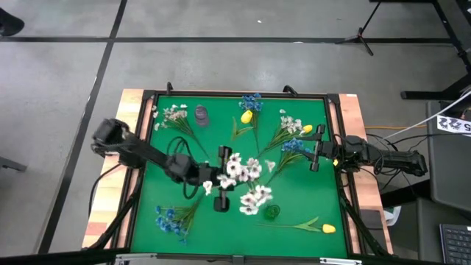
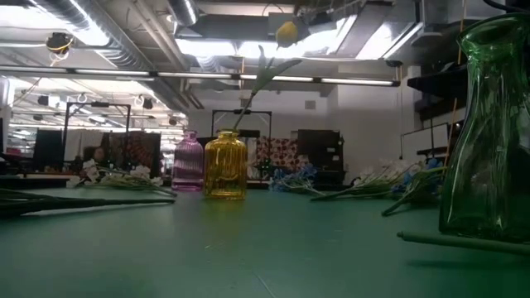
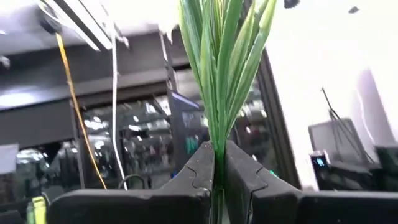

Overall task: Sort flowers into vase by color
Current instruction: Put the bottom white flowers into the green vase

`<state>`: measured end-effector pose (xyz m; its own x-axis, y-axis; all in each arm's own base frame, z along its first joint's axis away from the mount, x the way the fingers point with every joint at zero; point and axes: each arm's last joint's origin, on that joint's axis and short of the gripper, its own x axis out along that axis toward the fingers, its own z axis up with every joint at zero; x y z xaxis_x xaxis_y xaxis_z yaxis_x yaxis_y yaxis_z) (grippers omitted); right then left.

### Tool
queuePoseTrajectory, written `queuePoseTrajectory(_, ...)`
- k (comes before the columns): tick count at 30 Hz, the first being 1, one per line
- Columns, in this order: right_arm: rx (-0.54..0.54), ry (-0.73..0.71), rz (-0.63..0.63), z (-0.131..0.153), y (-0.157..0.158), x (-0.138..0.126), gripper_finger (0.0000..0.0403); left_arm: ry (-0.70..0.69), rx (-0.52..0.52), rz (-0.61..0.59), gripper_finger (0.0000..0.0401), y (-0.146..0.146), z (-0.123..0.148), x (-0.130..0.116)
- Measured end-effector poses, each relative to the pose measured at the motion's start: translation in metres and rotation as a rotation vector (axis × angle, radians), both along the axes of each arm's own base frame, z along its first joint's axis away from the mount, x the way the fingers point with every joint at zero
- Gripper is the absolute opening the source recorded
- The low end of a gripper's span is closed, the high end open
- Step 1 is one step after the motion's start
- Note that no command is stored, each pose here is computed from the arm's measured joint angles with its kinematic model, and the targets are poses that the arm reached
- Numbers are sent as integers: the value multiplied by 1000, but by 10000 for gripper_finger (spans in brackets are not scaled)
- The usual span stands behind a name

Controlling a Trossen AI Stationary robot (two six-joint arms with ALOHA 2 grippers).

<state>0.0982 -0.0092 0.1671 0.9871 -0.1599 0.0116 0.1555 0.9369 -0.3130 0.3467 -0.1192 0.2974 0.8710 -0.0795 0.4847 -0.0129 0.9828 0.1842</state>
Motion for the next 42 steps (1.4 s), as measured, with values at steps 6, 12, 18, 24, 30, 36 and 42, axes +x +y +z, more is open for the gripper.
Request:
queuePoseTrajectory(6, 0, 0, 1, 0, 0, 0, 198, -104, -99, -35, 8, 9, -37, 18)
queuePoseTrajectory(12, 1, 1, 1, 0, 0, 0, 198, -85, -189, -80, 11, 11, -60, 32)
queuePoseTrajectory(18, 1, 1, 2, 0, 0, 0, 198, -83, -212, -102, 8, 4, -66, 52)
queuePoseTrajectory(24, 1, 1, 2, 0, 0, 0, 198, -68, -306, -164, 12, -2, -81, 73)
queuePoseTrajectory(30, 1, 1, 2, 0, 0, 0, 198, -58, -426, -242, 13, -6, -88, 83)
queuePoseTrajectory(36, 1, 1, 2, 0, 0, 0, 198, -26, -448, -280, 14, -19, -85, 84)
queuePoseTrajectory(42, 0, 2, 9, 0, 0, 0, 198, 14, -412, -264, 15, -26, -78, 93)
